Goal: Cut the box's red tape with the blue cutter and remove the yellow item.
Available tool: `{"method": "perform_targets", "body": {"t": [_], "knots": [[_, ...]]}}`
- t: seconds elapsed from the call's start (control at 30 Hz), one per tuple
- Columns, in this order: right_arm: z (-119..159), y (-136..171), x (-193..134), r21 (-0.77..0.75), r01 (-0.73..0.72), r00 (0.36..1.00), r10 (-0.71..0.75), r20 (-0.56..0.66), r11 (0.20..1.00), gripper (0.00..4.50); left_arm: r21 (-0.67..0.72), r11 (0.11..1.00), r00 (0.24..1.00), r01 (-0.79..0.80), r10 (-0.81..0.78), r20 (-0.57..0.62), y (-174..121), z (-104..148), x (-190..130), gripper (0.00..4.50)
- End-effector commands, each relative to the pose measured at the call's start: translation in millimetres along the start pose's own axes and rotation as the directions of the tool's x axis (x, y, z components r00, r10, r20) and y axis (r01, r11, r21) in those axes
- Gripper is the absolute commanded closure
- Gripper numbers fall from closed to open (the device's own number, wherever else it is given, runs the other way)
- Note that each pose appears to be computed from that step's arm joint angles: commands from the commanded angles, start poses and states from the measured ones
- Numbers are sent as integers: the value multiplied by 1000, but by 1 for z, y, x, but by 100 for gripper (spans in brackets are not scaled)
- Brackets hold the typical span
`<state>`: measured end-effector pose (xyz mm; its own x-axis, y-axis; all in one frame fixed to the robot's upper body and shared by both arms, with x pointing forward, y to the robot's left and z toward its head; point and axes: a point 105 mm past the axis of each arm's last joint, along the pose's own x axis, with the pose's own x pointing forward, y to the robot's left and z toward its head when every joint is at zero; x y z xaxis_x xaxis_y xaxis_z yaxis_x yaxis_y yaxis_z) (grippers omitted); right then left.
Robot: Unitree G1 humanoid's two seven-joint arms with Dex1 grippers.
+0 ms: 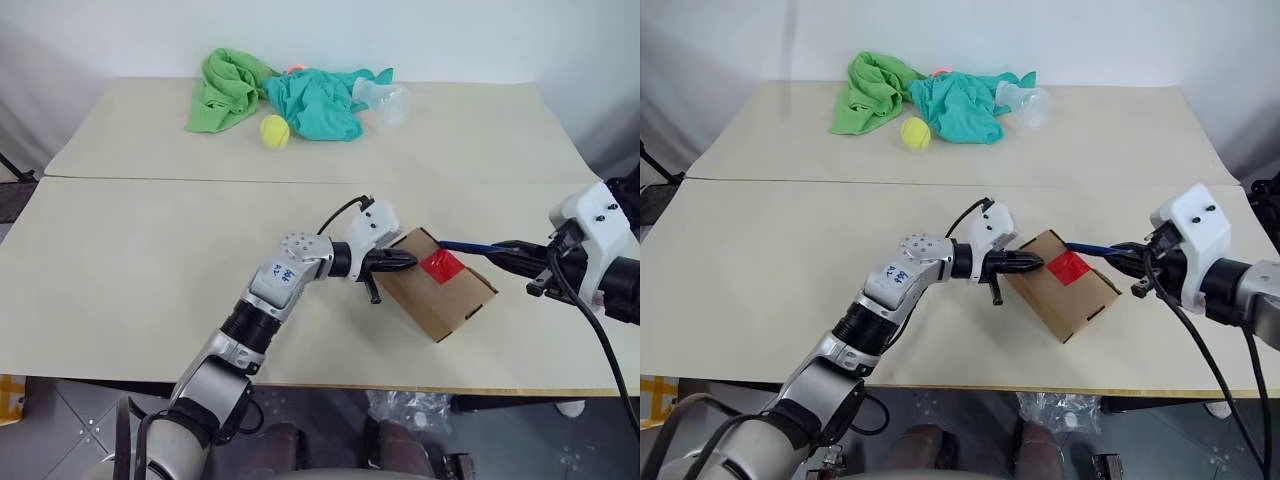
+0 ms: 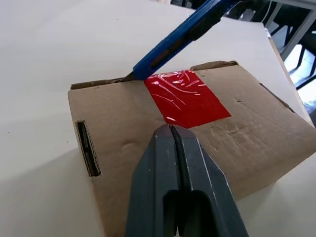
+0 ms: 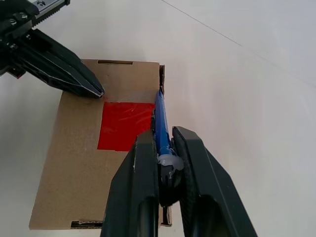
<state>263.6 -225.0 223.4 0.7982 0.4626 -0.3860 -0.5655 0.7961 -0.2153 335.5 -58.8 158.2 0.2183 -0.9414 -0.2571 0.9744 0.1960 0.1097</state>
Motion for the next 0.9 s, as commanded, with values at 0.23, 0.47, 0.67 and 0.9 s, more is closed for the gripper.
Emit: {"method": "perform_targets", "body": {"t": [0.23,0.47,0.67,0.9], "knots": [[0,1,-7,-15,-25,998,24,-64,1000,433,-29,999,983,-26,20,-184,-5,-26,10,448],[-5,3,-11,-13,-45,992,43,-119,999,433,-33,998,977,-54,46,-209,-3,-29,13,448],[-6,4,-16,-14,-52,989,50,-140,999,433,-38,997,975,-66,57,-214,-2,-30,14,448],[-6,7,-20,-16,-67,986,64,-157,998,433,-42,996,975,-73,62,-214,-1,-30,14,448]]}}
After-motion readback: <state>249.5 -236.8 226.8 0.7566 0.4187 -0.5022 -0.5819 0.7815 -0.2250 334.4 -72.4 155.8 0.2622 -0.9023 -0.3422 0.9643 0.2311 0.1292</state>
